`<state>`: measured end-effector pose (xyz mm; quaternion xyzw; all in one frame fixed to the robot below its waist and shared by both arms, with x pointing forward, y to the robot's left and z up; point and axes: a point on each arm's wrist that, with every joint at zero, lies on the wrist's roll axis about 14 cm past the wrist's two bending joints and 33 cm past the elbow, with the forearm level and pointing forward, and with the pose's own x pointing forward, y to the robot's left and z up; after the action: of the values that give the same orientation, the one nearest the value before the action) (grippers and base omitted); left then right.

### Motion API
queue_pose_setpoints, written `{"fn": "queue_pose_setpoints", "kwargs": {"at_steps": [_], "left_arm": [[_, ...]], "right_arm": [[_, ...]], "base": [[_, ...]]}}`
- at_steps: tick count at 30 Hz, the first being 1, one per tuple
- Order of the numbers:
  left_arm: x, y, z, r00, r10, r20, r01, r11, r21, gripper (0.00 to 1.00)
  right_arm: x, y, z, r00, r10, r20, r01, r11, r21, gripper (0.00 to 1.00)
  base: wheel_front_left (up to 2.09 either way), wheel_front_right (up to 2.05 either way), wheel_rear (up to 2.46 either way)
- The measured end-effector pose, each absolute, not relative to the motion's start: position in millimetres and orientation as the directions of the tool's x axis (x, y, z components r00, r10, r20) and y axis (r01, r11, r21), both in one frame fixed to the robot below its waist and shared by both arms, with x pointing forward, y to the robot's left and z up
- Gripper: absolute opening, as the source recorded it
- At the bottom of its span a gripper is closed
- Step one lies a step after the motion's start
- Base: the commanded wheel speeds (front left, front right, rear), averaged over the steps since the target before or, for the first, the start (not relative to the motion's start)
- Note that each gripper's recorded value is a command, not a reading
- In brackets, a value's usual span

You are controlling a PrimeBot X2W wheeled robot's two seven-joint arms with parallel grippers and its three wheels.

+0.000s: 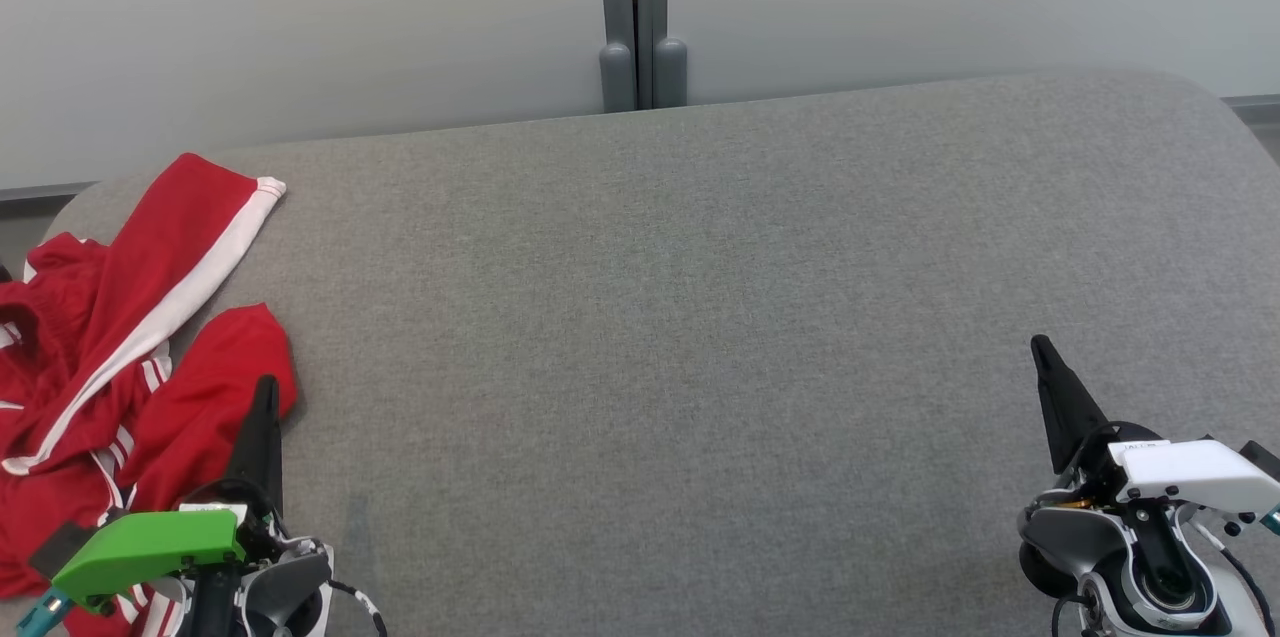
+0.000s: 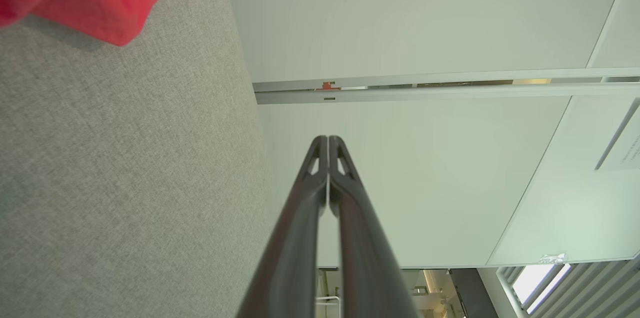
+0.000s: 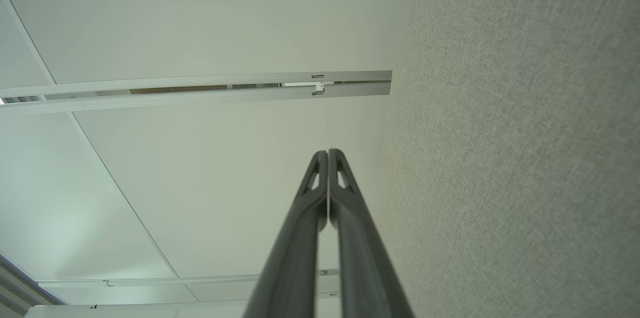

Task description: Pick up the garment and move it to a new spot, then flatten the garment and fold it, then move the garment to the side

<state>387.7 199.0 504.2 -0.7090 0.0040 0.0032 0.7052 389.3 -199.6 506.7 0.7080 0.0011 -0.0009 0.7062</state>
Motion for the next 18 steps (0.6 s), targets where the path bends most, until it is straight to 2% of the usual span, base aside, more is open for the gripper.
{"fn": "queue_pose_setpoints", "kwargs": {"at_steps": [18], "left_arm": [[387.7,199.0,504.3,1.0,-0.001,-0.01,-0.01,-0.005,-1.0,0.0]], "right_arm": [[389.3,-199.6,506.7,1.0,0.0,-0.003,0.003,-0.003,1.0,0.0]], "base": [[0.0,0.0,0.0]]}}
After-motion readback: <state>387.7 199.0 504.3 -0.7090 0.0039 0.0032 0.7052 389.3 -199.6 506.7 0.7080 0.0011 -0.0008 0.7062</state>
